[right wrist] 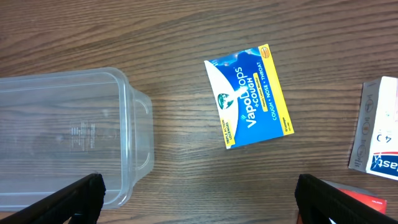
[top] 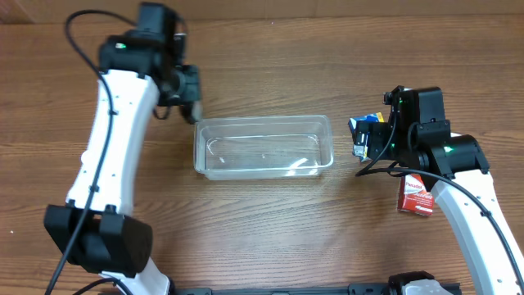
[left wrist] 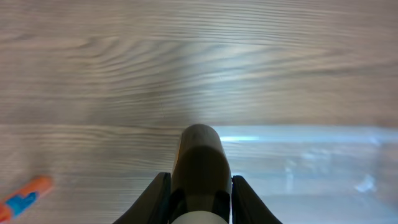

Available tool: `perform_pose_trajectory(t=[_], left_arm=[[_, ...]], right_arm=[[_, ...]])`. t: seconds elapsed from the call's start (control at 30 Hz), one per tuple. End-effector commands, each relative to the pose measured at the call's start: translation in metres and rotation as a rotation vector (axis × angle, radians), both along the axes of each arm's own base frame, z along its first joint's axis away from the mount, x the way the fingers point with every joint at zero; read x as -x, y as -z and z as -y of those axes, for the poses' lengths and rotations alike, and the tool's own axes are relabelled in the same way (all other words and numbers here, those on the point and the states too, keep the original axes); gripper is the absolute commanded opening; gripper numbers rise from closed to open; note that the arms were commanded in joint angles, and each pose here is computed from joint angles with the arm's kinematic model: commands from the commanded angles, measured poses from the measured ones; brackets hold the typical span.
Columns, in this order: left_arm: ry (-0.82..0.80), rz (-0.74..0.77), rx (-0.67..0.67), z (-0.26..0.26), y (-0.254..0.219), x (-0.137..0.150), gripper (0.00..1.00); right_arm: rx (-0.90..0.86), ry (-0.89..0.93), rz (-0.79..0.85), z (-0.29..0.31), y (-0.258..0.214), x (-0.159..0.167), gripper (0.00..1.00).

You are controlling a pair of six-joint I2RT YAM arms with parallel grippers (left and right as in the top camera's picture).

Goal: Pack container
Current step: 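Lower the black bottle into the container's left end and release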

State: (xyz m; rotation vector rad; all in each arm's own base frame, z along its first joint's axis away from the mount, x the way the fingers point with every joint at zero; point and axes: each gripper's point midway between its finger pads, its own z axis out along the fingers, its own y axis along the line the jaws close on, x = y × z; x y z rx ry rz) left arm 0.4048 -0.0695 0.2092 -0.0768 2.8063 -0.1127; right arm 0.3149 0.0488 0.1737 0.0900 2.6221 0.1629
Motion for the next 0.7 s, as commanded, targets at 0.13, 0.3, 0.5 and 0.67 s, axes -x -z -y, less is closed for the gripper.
perform_pose_trajectory(t=[0.13, 0.3, 0.5, 0.67], left_arm=[[0.03, -0.024, -0.04, 0.054, 0.021, 0.021, 0.04], [-0.038, -0.033, -0.017, 0.054, 0.078, 0.016, 0.04], [-0.07, -0.022, -0.074, 0.042, 0.118, 0.019, 0.04], [-0.138, -0.02, -0.121, 0.027, 0.127, 0.021, 0.04]], right_arm=[[0.008, 0.004, 0.024, 0.003, -0.012, -0.002, 1.0], [0.008, 0.003, 0.021, 0.003, -0.011, -0.002, 1.0], [0.008, 0.003, 0.021, 0.003, -0.011, -0.002, 1.0], [0.009, 0.003, 0.021, 0.003, -0.011, -0.002, 1.0]])
